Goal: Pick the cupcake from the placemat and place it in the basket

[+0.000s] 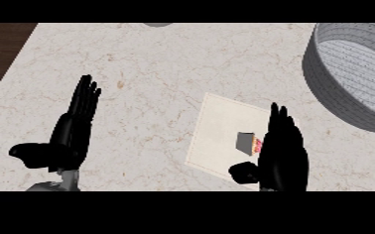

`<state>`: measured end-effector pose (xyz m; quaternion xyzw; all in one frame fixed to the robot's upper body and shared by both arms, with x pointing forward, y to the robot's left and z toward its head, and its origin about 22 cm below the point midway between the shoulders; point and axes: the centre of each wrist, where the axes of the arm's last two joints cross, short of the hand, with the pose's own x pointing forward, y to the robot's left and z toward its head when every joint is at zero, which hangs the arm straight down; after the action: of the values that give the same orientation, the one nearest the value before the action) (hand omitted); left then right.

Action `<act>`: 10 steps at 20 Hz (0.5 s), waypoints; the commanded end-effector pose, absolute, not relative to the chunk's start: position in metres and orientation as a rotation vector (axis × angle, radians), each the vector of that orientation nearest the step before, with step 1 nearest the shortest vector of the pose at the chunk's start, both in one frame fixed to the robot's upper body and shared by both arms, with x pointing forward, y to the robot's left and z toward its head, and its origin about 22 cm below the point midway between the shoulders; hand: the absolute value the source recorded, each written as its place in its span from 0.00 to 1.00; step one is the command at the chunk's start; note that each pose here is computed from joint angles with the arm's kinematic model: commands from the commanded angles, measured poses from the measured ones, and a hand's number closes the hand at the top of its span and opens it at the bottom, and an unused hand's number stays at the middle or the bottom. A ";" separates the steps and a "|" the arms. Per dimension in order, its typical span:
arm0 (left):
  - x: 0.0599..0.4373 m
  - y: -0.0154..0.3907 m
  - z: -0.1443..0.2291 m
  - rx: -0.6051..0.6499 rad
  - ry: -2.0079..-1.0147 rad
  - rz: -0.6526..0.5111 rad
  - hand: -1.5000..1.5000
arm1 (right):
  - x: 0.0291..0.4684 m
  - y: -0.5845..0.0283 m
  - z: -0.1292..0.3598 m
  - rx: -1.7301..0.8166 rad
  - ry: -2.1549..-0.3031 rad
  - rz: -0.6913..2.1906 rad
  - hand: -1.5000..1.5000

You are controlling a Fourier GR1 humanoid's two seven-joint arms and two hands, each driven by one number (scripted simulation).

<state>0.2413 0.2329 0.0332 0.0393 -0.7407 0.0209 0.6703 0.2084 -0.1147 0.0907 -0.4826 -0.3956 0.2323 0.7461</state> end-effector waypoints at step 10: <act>0.242 0.232 0.029 0.092 -1.671 0.042 0.50 | 0.224 -0.101 0.080 -1.113 -0.672 0.393 0.00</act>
<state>0.2418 0.2313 0.0334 0.0376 -0.7431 0.0182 0.6678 0.2223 -0.1108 0.0763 -0.4991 -0.3790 0.2390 0.7417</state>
